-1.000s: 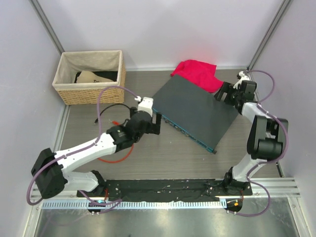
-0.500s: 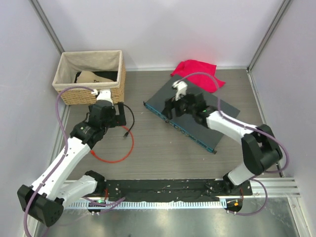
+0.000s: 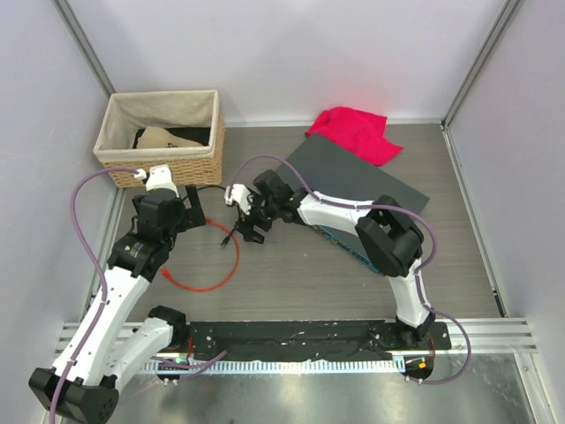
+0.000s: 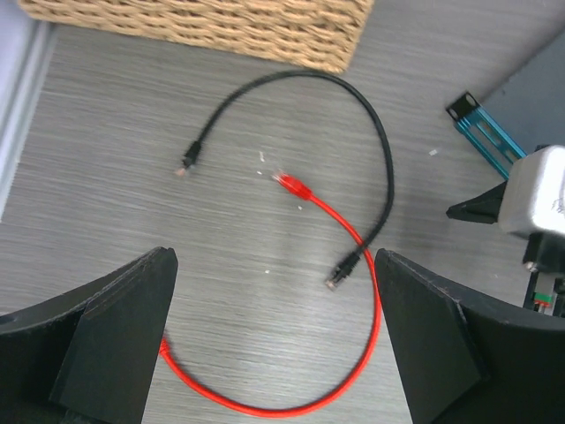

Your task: Insert the plug into the switch port

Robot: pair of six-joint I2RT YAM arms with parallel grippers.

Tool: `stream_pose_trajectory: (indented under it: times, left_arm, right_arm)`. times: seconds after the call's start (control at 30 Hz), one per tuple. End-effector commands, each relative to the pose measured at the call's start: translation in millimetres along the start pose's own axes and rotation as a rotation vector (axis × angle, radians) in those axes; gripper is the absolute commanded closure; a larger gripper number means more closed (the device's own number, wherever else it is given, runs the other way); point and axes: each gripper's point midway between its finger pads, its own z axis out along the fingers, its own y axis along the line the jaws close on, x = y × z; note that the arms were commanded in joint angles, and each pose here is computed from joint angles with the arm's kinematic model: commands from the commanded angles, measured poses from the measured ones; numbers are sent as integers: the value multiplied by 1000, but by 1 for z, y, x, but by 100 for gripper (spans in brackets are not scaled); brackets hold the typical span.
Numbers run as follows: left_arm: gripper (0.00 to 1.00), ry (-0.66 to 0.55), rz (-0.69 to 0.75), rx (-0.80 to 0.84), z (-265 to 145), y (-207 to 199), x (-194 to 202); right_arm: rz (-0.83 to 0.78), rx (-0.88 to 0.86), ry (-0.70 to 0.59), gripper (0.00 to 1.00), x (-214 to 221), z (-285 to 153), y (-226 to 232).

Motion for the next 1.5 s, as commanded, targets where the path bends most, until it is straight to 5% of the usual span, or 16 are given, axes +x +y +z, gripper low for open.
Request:
stream_pose_trajectory:
  times: [0.0,0.57,0.77,0.9,1.1,1.23,1.47]
  left_arm:
    - [0,-54,-10,-62,0,15,-11]
    - [0,-44,-33,-59,4,19,-10]
    - [0,-38,-30,-51,5,18,-8]
    - [0,-36,-29,-38,5,15,-8]
    - [0,-33,-26,-23,5,13,-7]
    - [0,-32,-29,-14,5,11,-6]
    - [0,-9,-24,6,8,7,-2]
  right_arm:
    - [-262,-65,21,14,-19,3,-9]
    - [-389,-249,32,28,-29,62,-3]
    - [-336,-320,88,42,-4,74,8]
    - [-308,-345,126,64,11,69,17]
    - [-240,-368,204,81,40,45,34]
    - [-121,-344,284,82,78,21,53]
    - [116,-186,159,82,68,-21,82]
